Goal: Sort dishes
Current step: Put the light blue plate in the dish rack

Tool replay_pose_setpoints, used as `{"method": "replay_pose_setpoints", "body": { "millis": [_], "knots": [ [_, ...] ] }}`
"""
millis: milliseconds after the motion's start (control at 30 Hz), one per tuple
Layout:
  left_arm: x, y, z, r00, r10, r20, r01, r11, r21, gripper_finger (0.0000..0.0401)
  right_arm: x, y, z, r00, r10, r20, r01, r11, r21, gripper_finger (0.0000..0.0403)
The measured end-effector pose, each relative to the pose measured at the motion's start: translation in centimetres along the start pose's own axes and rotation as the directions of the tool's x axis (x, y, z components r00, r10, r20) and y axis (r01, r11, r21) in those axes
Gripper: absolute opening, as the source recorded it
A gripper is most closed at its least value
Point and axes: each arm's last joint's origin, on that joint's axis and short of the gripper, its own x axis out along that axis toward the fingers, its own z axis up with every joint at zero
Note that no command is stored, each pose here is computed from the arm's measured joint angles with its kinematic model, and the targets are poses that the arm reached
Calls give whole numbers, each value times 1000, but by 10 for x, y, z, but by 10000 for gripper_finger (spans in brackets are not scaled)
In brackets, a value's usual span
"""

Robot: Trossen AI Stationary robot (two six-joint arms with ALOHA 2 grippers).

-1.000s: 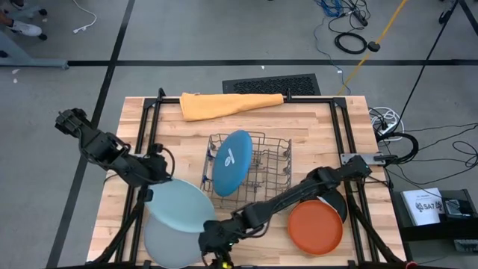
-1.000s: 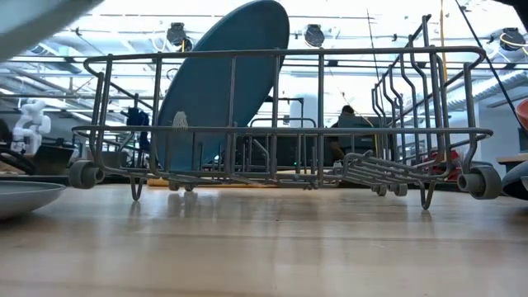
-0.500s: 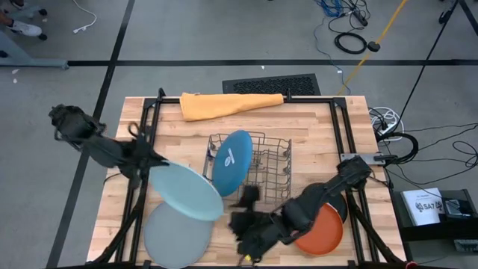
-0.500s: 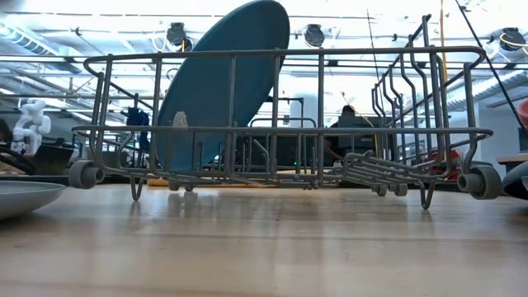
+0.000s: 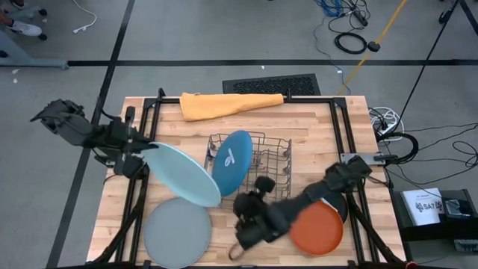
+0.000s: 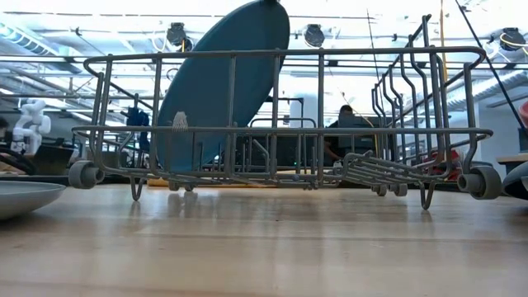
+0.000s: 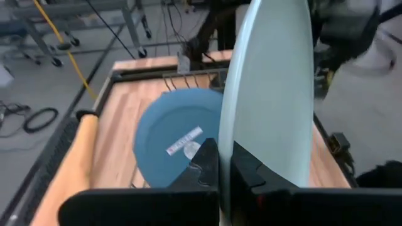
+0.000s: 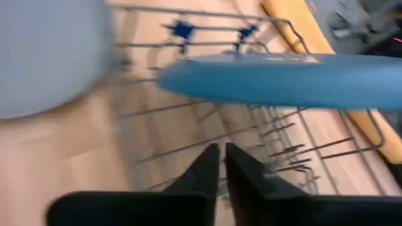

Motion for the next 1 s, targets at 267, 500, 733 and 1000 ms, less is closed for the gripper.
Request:
{"method": "replay_pose_setpoints", "body": {
  "millis": [267, 500, 733, 1000],
  "knots": [
    [1, -1, 2, 1000, 0, 15, 0, 1000, -8, 0, 49, -37, 26, 990, -107, -92, 112, 992, 50, 2],
    [0, 0, 1, 1000, 8, 15, -8, 1000, -6, 0, 77, -56, 52, 993, -113, -29, 113, 994, 7, 1],
    [-9, 3, 3, 996, -59, 73, 62, 997, -46, 0, 89, -58, 79, 991, -46, 123, 56, 995, -79, 1],
    [-26, 14, 3, 984, -59, 171, 72, 995, -73, 0, 98, -64, 99, 976, -9, 217, 40, 989, -142, 0]
  ]
}}
